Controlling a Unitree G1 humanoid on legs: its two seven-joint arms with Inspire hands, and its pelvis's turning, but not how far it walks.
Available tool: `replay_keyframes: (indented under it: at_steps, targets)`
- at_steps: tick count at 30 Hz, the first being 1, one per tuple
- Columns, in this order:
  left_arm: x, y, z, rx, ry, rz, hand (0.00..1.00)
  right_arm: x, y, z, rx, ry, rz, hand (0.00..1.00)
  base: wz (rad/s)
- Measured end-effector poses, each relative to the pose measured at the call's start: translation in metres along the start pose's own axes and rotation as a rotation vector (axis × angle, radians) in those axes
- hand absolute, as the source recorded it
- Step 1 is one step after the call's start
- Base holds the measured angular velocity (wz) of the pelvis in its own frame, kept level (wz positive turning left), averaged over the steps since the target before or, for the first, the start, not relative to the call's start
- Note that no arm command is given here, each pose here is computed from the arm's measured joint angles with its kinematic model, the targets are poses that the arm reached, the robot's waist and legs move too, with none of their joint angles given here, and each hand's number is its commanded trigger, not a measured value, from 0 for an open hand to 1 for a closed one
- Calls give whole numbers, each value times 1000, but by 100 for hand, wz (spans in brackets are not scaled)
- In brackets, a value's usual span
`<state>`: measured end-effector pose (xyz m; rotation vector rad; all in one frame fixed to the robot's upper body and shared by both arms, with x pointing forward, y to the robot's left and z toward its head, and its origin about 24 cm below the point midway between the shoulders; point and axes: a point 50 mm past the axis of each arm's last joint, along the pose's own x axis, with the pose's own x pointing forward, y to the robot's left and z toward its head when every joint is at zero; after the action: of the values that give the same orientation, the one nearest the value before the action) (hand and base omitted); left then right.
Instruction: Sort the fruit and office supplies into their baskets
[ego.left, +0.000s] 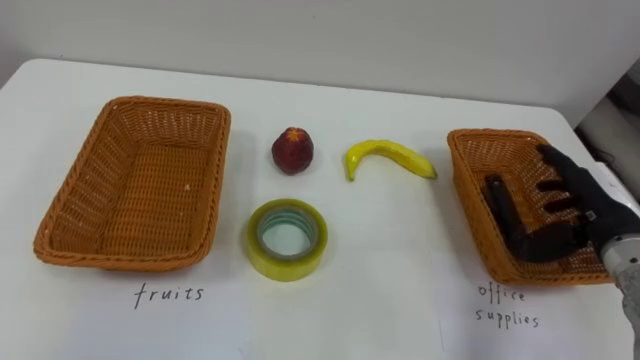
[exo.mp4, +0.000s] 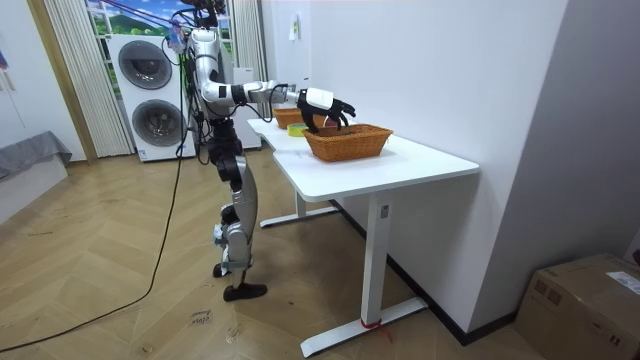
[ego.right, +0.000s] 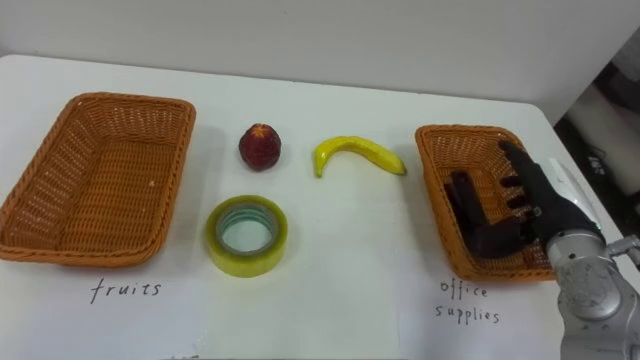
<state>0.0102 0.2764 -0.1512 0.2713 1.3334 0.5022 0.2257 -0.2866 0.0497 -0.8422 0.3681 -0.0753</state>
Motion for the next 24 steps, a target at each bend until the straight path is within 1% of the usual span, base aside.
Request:
replay_keyframes:
  at_steps: [20,24]
  targets:
    - [0,-1,2,-7,-3,-3,0,0,0,0,11,-4,0,0,0]
    - [0,-1,1,-7,0,-1,0,1,-5,8,24,-38,-32,0,0]
